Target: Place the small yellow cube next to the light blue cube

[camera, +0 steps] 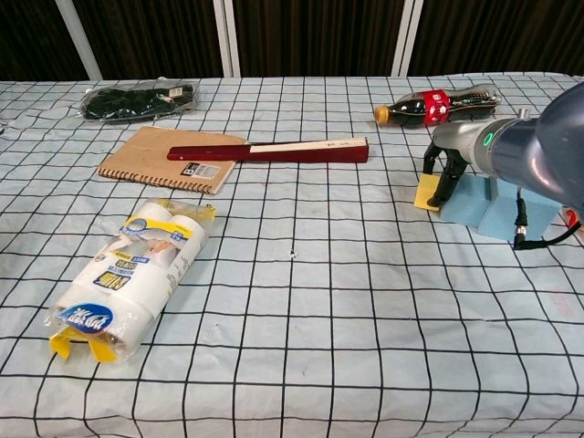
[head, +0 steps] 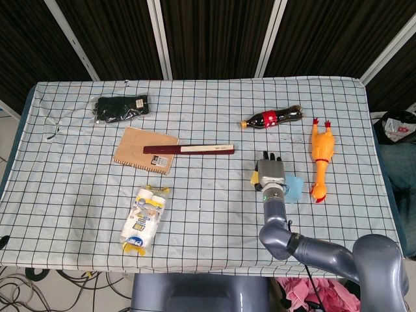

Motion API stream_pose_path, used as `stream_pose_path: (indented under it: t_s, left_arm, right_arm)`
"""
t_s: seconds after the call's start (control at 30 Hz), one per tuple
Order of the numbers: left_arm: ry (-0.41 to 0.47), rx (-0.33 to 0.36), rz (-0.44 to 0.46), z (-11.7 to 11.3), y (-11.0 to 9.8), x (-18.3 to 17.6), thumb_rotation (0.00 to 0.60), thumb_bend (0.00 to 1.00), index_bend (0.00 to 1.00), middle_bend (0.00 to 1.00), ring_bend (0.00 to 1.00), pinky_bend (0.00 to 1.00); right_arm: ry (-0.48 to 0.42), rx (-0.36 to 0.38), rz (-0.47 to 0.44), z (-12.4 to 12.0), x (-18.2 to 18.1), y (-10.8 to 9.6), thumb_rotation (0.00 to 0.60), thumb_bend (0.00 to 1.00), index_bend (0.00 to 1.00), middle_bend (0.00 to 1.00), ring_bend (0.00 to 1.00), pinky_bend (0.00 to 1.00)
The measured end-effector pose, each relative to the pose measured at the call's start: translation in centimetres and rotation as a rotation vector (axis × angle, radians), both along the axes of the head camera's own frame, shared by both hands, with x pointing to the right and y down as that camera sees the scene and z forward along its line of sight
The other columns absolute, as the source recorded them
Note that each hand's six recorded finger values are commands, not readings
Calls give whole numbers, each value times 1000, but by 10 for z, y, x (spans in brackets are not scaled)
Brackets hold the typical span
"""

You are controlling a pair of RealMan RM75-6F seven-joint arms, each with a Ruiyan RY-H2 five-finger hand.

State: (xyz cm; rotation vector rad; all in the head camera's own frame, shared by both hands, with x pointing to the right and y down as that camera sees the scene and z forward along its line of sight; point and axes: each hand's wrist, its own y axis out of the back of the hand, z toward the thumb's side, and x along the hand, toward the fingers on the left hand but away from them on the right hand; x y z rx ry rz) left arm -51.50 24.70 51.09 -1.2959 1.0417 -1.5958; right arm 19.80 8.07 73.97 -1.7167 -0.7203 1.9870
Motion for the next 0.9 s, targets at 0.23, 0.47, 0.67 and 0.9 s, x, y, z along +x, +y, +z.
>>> stream_pose_path:
  t_s: [0.23, 0.47, 0.67, 0.9]
  left_arm:
    - [-2, 1, -1, 0, 0, 0, 600, 38, 201, 64, 0, 0]
    - [-3, 1, 0, 0, 0, 0, 600, 37, 201, 64, 0, 0]
    - [-5, 1, -1, 0, 0, 0, 600, 38, 201, 64, 0, 0]
    - [-6, 1, -1, 0, 0, 0, 600, 38, 201, 64, 0, 0]
  right_arm:
    - [-1, -4, -4, 0, 0, 1, 600, 238, 369, 0, 0, 90]
    - [-6, -11, -10, 0, -2, 2, 600, 238, 361, 0, 0, 90]
    - [-11, -8, -14, -1, -3, 2, 600, 238, 357, 0, 0, 90]
    - [-12, -8, -25, -4, -5, 4, 600, 238, 357, 0, 0, 90]
